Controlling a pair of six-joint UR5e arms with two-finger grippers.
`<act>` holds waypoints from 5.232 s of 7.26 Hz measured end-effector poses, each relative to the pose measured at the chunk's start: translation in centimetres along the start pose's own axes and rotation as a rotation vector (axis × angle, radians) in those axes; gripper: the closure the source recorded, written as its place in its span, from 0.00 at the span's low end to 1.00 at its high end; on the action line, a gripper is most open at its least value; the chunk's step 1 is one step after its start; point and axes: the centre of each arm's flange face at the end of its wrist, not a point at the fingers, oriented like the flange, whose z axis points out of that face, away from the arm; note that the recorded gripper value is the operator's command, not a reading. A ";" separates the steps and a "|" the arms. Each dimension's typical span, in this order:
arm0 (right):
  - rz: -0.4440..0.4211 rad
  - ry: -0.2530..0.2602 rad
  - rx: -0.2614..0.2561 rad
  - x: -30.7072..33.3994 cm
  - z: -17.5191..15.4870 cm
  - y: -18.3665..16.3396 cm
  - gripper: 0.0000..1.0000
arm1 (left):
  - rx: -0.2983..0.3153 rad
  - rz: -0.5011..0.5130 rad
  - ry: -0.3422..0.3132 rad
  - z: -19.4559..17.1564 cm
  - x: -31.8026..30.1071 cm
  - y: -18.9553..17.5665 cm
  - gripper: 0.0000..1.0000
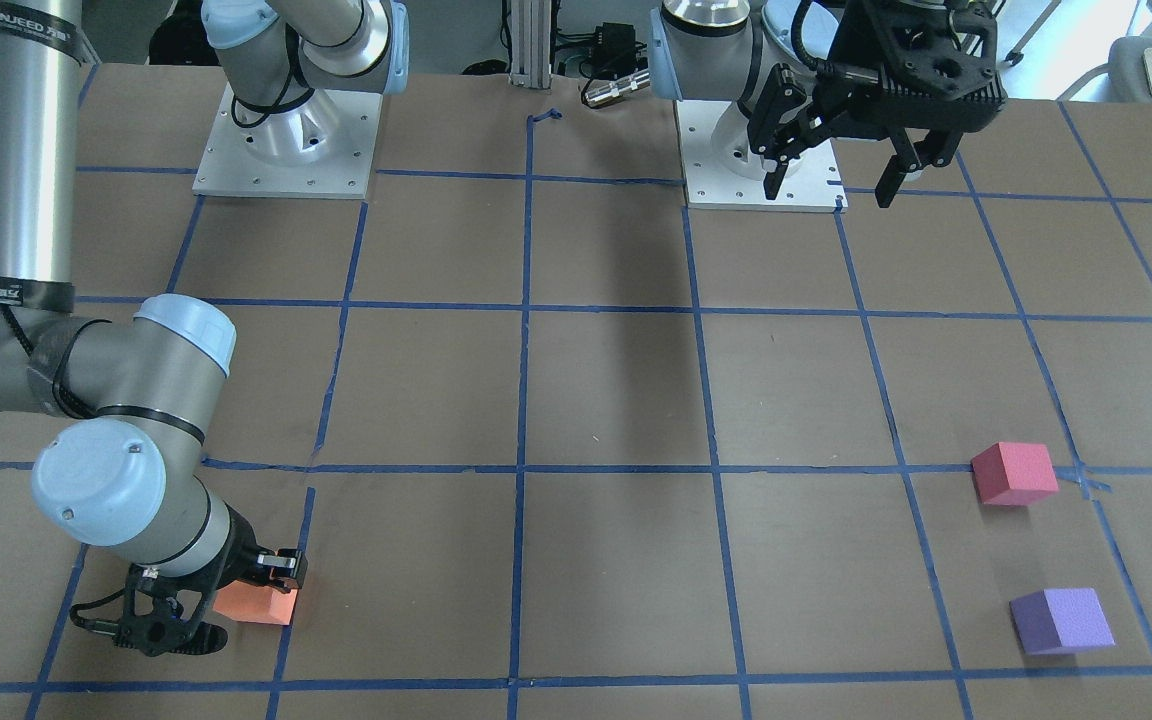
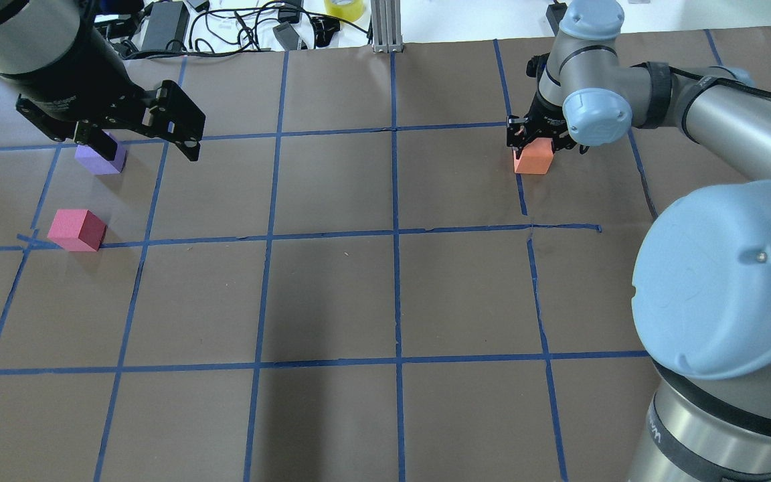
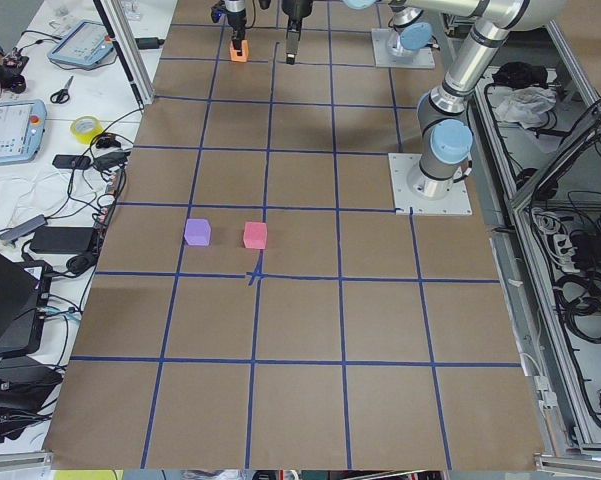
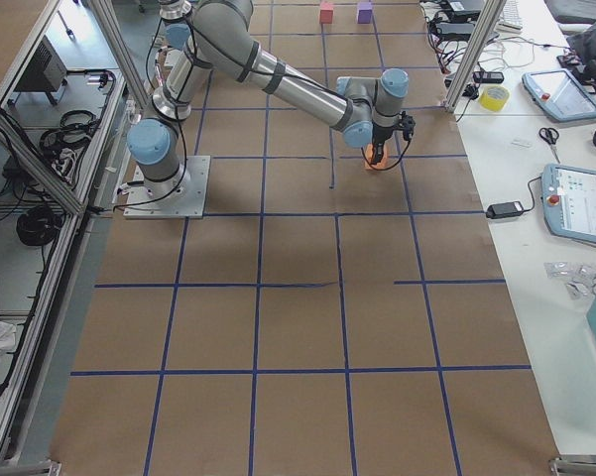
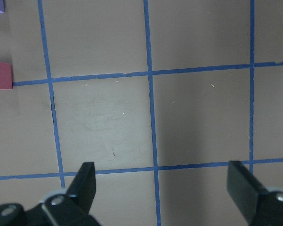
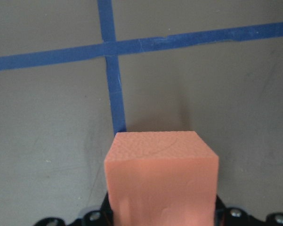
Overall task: Arrange blocks in a line
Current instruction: 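Carry the orange cube toward the table center with the right gripper, then release the orange cube and raise the right gripper, then reach the left gripper to the orange cube and grasp it while the right arm withdraws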
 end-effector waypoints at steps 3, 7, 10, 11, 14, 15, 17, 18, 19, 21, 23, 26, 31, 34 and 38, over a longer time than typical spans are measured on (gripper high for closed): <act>-0.060 -0.003 0.054 -4.5 -3.3 -0.7 1.00 | 0.001 0.000 0.000 -0.1 0.0 0.0 0.00; -0.196 -0.021 0.090 -15.9 -5.1 2.2 1.00 | -0.001 0.000 0.001 0.0 0.0 0.0 0.00; -0.211 -0.031 0.064 -23.5 -2.6 5.1 1.00 | -0.001 0.000 0.000 0.0 0.0 0.0 0.00; -0.209 -0.031 0.062 -25.7 -1.8 5.7 1.00 | -0.001 0.000 0.001 0.1 0.0 -0.1 0.00; -0.168 -0.031 0.044 -28.8 0.1 6.8 0.82 | -0.001 0.000 0.000 0.0 0.0 0.0 0.00; -0.159 -0.029 0.038 -29.0 0.5 7.0 0.58 | -0.002 0.000 0.000 0.1 0.0 0.0 0.00; -0.148 -0.027 0.035 -29.1 0.7 7.3 0.00 | -0.003 0.000 0.000 0.1 0.0 0.0 0.00; -0.146 -0.028 0.039 -29.2 0.6 7.3 0.00 | -0.003 0.000 0.000 0.1 0.0 0.0 0.00; -0.146 -0.031 0.041 -29.2 0.4 7.3 0.00 | -0.004 0.000 0.000 0.2 0.0 -0.1 0.00; -0.137 -0.043 0.043 -29.3 -0.2 7.4 0.00 | 0.005 0.003 -0.001 0.3 0.0 -0.3 0.00; -0.119 -0.054 0.067 -28.6 -3.6 7.4 0.00 | 0.011 0.004 0.037 0.4 -0.1 -0.5 0.00; -0.064 -0.043 0.055 -20.8 -14.2 7.0 0.00 | 0.027 -0.019 0.112 0.9 0.2 -2.1 0.00; -0.086 -0.003 0.032 -6.2 -28.3 12.4 0.00 | 0.055 -0.149 0.093 12.0 5.0 -11.0 0.00; -0.080 0.027 -0.011 -5.3 -28.9 14.8 0.00 | 0.060 -0.178 0.108 23.5 12.4 -14.7 0.00; -0.134 0.036 -0.045 -3.8 -29.0 17.7 0.00 | 0.037 -0.189 0.125 33.5 17.4 -17.3 0.06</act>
